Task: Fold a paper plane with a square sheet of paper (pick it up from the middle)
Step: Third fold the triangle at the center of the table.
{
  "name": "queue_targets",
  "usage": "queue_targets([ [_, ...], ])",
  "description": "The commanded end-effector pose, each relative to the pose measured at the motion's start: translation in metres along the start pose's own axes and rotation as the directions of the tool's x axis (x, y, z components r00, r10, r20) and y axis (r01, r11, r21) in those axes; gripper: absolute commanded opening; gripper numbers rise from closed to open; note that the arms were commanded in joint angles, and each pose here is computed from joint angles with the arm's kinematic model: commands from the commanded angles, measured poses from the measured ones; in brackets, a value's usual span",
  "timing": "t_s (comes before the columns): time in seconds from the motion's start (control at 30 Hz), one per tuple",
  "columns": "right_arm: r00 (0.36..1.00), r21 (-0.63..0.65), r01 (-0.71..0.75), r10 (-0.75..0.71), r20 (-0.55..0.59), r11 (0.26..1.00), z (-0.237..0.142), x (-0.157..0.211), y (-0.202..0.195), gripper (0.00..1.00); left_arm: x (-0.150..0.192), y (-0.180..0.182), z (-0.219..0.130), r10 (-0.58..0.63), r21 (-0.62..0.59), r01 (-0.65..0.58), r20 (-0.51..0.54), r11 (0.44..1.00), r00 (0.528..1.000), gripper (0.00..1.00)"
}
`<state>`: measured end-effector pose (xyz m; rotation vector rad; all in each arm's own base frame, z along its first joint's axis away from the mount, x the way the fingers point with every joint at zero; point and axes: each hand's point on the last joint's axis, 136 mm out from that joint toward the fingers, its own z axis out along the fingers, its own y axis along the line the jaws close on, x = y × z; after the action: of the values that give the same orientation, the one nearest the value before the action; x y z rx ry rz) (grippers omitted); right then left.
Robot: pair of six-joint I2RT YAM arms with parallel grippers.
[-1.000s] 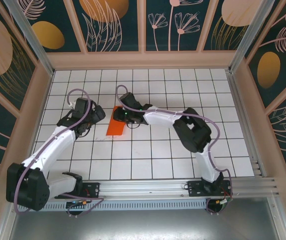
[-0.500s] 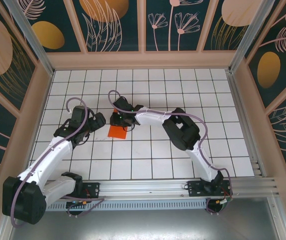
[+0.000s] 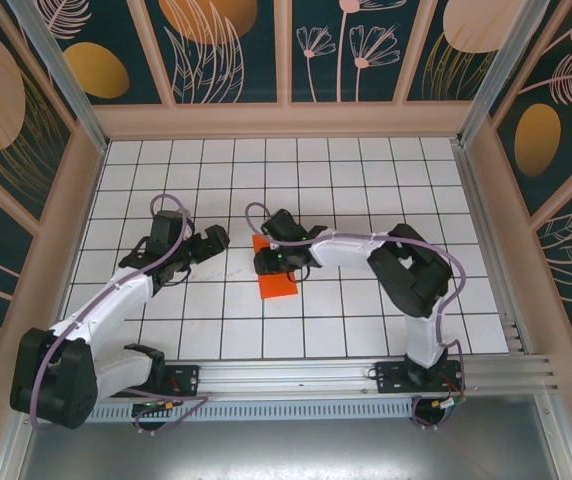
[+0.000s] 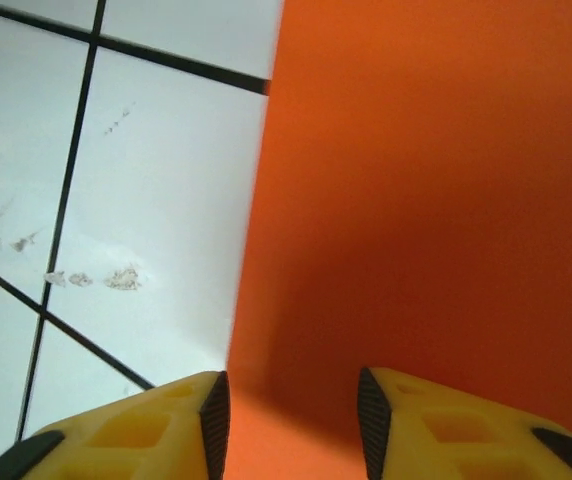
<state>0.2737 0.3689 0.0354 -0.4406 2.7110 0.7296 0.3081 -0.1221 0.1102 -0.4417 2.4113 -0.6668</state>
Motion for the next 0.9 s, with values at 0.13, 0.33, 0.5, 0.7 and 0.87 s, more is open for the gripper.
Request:
queue_targets([
  [0.13,0.940,-0.158,-0.211,0.244,0.239,0.965,-0.083,-0.035,-0.008,0.65,0.012,-0.052,0.011,0.035,0.267,-0.013,-0.076,0.963,0.997,0.98],
  [0.33,0.903,-0.196,-0.318,0.359,0.234,0.928,-0.104,-0.015,-0.047,0.74,0.039,-0.086,0.024,0.077,0.367,-0.018,-0.147,0.930,0.986,0.91],
  [0.5,0.902,-0.196,-0.354,0.390,0.189,0.914,-0.101,0.013,-0.056,0.75,0.054,-0.101,0.041,0.082,0.397,-0.003,-0.182,0.918,0.980,0.80],
  [0.7,0.890,-0.274,-0.399,0.441,0.112,0.875,-0.093,0.041,-0.050,0.73,0.066,-0.112,0.054,0.101,0.425,-0.003,-0.207,0.905,0.973,0.75],
  [0.87,0.891,-0.298,-0.406,0.446,0.082,0.864,-0.086,0.048,-0.039,0.67,0.069,-0.111,0.062,0.093,0.426,0.006,-0.212,0.905,0.973,0.74],
])
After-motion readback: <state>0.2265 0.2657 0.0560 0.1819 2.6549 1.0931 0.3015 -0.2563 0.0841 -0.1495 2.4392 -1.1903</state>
